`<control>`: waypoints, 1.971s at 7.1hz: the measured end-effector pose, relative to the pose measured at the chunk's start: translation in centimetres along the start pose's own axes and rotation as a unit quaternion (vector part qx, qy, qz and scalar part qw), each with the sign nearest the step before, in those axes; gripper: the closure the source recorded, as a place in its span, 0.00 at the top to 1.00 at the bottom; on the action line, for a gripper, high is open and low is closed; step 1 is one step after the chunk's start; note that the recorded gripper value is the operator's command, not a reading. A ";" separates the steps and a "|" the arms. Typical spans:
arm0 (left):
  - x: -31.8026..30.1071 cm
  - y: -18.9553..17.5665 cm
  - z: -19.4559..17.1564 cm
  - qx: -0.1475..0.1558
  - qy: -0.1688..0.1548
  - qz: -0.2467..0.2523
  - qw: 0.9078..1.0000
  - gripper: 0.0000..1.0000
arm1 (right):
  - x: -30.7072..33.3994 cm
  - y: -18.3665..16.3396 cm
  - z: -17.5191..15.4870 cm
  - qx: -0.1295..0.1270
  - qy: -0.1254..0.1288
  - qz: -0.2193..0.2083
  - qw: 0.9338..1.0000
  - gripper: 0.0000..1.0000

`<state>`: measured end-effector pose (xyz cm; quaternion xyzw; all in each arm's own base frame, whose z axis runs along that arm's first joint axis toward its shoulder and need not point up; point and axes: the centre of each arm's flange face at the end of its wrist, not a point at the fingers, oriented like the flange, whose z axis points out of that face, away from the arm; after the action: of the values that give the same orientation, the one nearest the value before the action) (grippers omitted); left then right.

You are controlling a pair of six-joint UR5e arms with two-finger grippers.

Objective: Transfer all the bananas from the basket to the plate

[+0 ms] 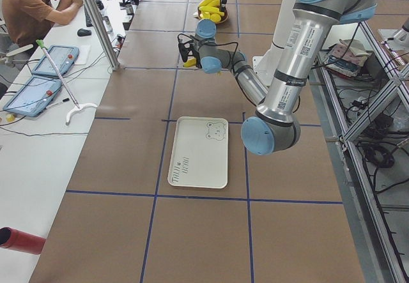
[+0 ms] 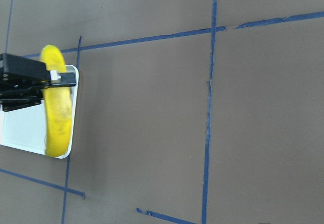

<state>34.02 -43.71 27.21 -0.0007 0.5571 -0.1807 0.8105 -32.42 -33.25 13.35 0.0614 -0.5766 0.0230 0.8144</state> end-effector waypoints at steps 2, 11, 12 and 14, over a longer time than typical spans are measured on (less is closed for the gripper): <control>-9.1 -2.9 -2.1 0.025 -0.068 0.047 0.996 0.00 | 2.3 -1.6 0.1 0.008 0.056 0.033 0.998 1.00; -32.3 -11.5 1.2 0.023 -0.260 0.043 0.964 0.00 | 3.4 -2.4 0.4 0.012 0.085 0.046 0.995 1.00; -33.4 -11.8 1.5 0.020 -0.269 0.043 0.962 0.00 | 3.3 -2.4 0.4 0.013 0.085 0.046 0.995 1.00; -33.9 -12.2 1.8 0.018 -0.273 0.042 0.961 0.84 | 3.4 -2.4 0.4 0.014 0.087 0.045 0.995 1.00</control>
<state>21.49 -45.54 60.96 -0.0118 0.3110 -0.1495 0.9385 -31.43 -35.82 16.54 0.0446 -0.5054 0.0726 0.8586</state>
